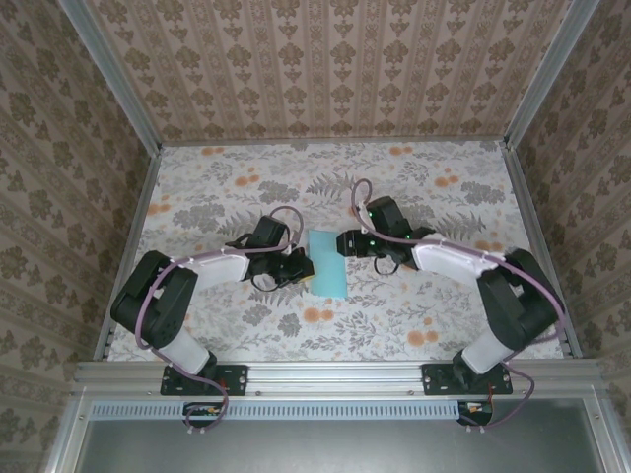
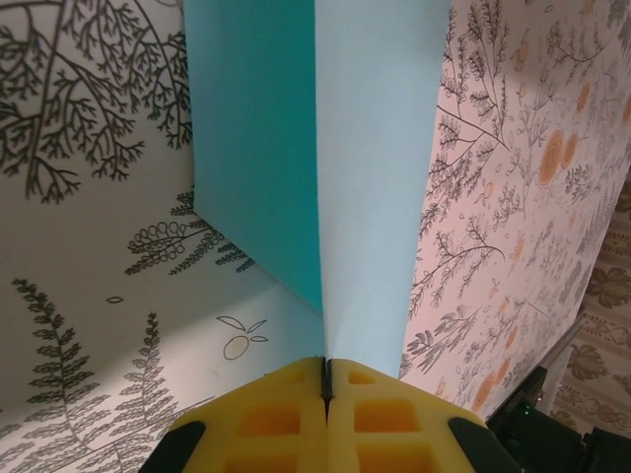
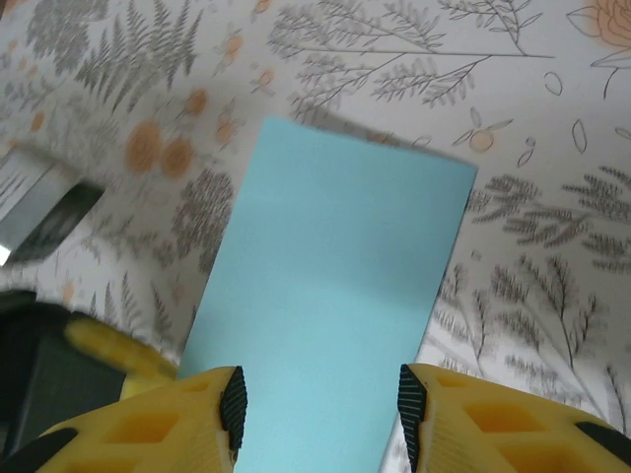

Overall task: Fold a paper plane with a square sheet of paper (fold left side to right side)
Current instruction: Third fold the triangle at the center of the table.

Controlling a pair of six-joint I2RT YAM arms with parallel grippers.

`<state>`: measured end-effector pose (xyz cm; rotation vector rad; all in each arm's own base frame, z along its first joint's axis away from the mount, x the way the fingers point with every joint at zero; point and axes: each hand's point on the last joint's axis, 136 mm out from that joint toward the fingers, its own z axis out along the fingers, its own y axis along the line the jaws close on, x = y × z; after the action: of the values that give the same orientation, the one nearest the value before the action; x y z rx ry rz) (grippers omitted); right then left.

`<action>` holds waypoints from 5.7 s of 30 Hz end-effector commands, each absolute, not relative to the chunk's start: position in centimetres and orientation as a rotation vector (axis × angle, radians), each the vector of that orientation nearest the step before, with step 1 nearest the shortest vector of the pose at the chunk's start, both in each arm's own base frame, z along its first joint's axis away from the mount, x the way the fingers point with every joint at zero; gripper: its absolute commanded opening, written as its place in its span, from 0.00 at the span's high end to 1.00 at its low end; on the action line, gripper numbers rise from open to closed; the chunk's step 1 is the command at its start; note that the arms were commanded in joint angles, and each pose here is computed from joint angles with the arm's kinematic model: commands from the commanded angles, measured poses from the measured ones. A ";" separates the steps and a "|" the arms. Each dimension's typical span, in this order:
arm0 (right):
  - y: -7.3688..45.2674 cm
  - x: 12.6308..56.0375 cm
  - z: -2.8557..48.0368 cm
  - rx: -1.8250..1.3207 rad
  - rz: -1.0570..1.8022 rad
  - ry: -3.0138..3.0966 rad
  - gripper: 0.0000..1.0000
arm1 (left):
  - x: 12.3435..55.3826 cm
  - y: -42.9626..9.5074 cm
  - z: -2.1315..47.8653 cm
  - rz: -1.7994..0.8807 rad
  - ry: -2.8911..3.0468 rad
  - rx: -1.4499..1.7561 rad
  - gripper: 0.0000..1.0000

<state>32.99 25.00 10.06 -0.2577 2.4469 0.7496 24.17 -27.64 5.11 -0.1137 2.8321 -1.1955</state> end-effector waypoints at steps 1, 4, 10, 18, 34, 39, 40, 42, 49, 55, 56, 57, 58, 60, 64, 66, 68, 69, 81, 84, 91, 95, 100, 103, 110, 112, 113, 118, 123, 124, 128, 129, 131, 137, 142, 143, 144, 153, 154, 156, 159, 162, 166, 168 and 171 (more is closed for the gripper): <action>24.5 30.4 10.7 -0.377 0.626 2.378 0.51 | 23.9 -28.1 6.0 -1.256 2.812 -0.136 0.95; 25.0 27.8 11.4 -0.457 0.584 2.312 0.49 | 23.9 -28.2 6.0 -1.258 2.817 -0.137 0.96; 26.3 23.8 10.5 -0.643 0.434 2.219 0.42 | 23.7 -28.2 5.8 -1.256 2.824 -0.139 0.97; 29.7 21.4 8.0 -0.945 0.178 2.133 0.30 | 23.7 -28.2 5.7 -1.255 2.825 -0.139 0.97; 32.7 23.3 5.3 -1.032 -0.014 2.101 0.26 | 23.6 -28.3 5.7 -1.264 2.828 -0.129 0.97; 33.0 24.3 6.0 -0.995 -0.010 2.089 0.31 | 23.5 -28.4 5.6 -1.265 2.832 -0.125 0.97; 33.0 24.5 6.0 -0.991 -0.008 2.090 0.34 | 23.5 -28.3 5.6 -1.265 2.834 -0.126 0.97; 33.0 24.6 6.1 -0.988 -0.002 2.093 0.40 | 23.5 -28.4 5.6 -1.265 2.835 -0.123 0.97; 33.2 24.2 6.0 -1.015 0.061 2.111 0.83 | 23.3 -28.3 5.5 -1.261 2.840 -0.107 0.96; 33.1 23.3 5.7 -1.052 0.159 2.163 1.00 | 23.2 -27.7 5.8 -1.211 2.859 -0.043 0.86; 33.2 23.1 5.6 -1.057 0.186 2.176 1.00 | 23.2 -27.5 5.9 -1.202 2.858 -0.037 0.84; 33.2 23.0 5.5 -1.059 0.221 2.195 1.00 | 23.3 -27.3 6.2 -1.191 2.855 -0.025 0.82; 33.1 22.8 5.4 -1.058 0.252 2.215 1.00 | 23.4 -27.1 6.5 -1.181 2.848 -0.014 0.77; 33.0 22.5 5.3 -1.053 0.313 2.247 1.00 | 23.7 -26.4 7.1 -1.155 2.833 -0.004 0.67; 33.1 21.9 5.2 -1.043 0.428 2.313 1.00 | 24.3 -25.1 8.7 -1.123 2.791 0.062 0.58; 33.1 21.7 5.1 -1.032 0.477 2.337 1.00 | 24.8 -24.9 9.5 -1.109 2.776 0.107 0.59; 33.3 21.7 5.0 -1.016 0.525 2.362 1.00 | 25.5 -24.8 10.0 -1.096 2.759 0.152 0.65; 33.3 21.7 5.0 -1.005 0.547 2.374 1.00 | 26.0 -24.9 10.0 -1.089 2.759 0.173 0.69; 33.7 22.5 4.3 -0.890 0.722 2.468 1.00 | 29.9 -29.9 7.2 -1.203 2.781 0.366 0.90; 33.6 22.5 4.1 -0.871 0.754 2.480 1.00 | 30.2 -31.1 6.6 -1.192 2.794 0.415 0.90; 33.3 22.9 3.8 -0.821 0.781 2.506 1.00 | 29.5 -31.9 3.1 -1.113 2.897 0.479 0.92; 32.5 23.5 3.6 -0.788 0.737 2.523 1.00 | 29.3 -31.6 1.4 -1.053 2.935 0.480 0.93; 31.0 24.7 3.5 -0.737 0.644 2.539 1.00 | 28.8 -31.3 0.0 -1.013 2.972 0.488 0.94; 29.8 25.4 3.4 -0.708 0.564 2.551 1.00 | 28.7 -31.1 -0.5 -1.000 2.985 0.492 0.94; 27.8 27.0 3.2 -0.640 0.430 2.569 1.00 | 28.3 -31.3 -0.7 -0.998 2.990 0.498 0.95; 27.3 27.4 3.1 -0.617 0.402 2.573 1.00 | 28.2 -31.4 -0.7 -0.999 2.992 0.500 0.95; 27.2 27.5 3.1 -0.615 0.394 2.572 1.00 | 28.2 -31.4 -0.7 -0.999 2.991 0.500 0.95; 26.8 28.0 3.1 -0.596 0.366 2.571 1.00 | 28.3 -31.4 -0.7 -1.003 2.988 0.497 0.95; 26.8 28.5 3.0 -0.588 0.351 2.573 1.00 | 28.2 -31.5 -0.8 -1.007 2.991 0.492 0.95; 26.8 28.5 3.0 -0.588 0.349 2.575 1.00 | 28.2 -31.5 -0.8 -1.007 2.991 0.491 0.95; 26.9 28.7 2.9 -0.580 0.342 2.580 1.00 | 28.1 -31.5 -0.9 -1.007 2.993 0.490 0.95; 26.9 28.7 2.9 -0.580 0.342 2.581 1.00 | 28.2 -31.5 -0.8 -1.011 2.989 0.493 0.95; 26.8 28.8 2.8 -0.575 0.337 2.584 1.00 | 28.1 -31.5 -0.9 -1.009 2.992 0.491 0.95; 26.6 28.8 2.5 -0.567 0.321 2.595 1.00 | 28.1 -31.4 -0.9 -1.004 2.992 0.491 0.95; 26.3 29.0 2.5 -0.549 0.306 2.595 1.00 | 28.1 -31.3 -1.0 -1.002 2.993 0.489 0.95; 26.3 29.0 2.5 -0.547 0.304 2.595 1.00 | 28.1 -31.3 -1.0 -1.004 2.993 0.487 0.95; 26.3 29.0 2.4 -0.544 0.304 2.597 1.00 | 28.1 -31.3 -1.0 -1.004 2.994 0.487 0.95; 26.4 29.3 2.6 -0.530 0.309 2.589 1.00 | 28.1 -31.3 -1.1 -1.004 2.996 0.487 0.95; 26.4 29.3 2.5 -0.527 0.309 2.590 1.00 | 28.0 -31.3 -1.1 -1.003 2.998 0.487 0.95; 26.5 29.3 2.5 -0.527 0.309 2.591 1.00 | 28.0 -31.3 -1.1 -1.004 2.997 0.488 0.95; 26.4 29.3 2.4 -0.529 0.306 2.596 1.00 | 28.0 -31.3 -1.1 -1.005 2.997 0.486 0.95; 26.3 29.4 2.4 -0.525 0.300 2.595 1.00 | 28.0 -31.2 -1.2 -1.004 3.000 0.486 0.95; 26.5 29.5 2.5 -0.524 0.303 2.591 1.00 | 28.0 -31.3 -1.1 -1.007 2.995 0.487 0.95; 26.5 29.5 2.4 -0.525 0.304 2.592 1.00 | 28.1 -31.3 -1.1 -1.006 2.996 0.485 0.95; 26.4 29.4 2.1 -0.528 0.297 2.604 1.00 | 28.0 -31.3 -1.1 -1.005 2.998 0.485 0.95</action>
<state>28.72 26.63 2.09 -0.5680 2.5906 0.3244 29.37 -32.39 2.05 0.4855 2.8980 -1.1090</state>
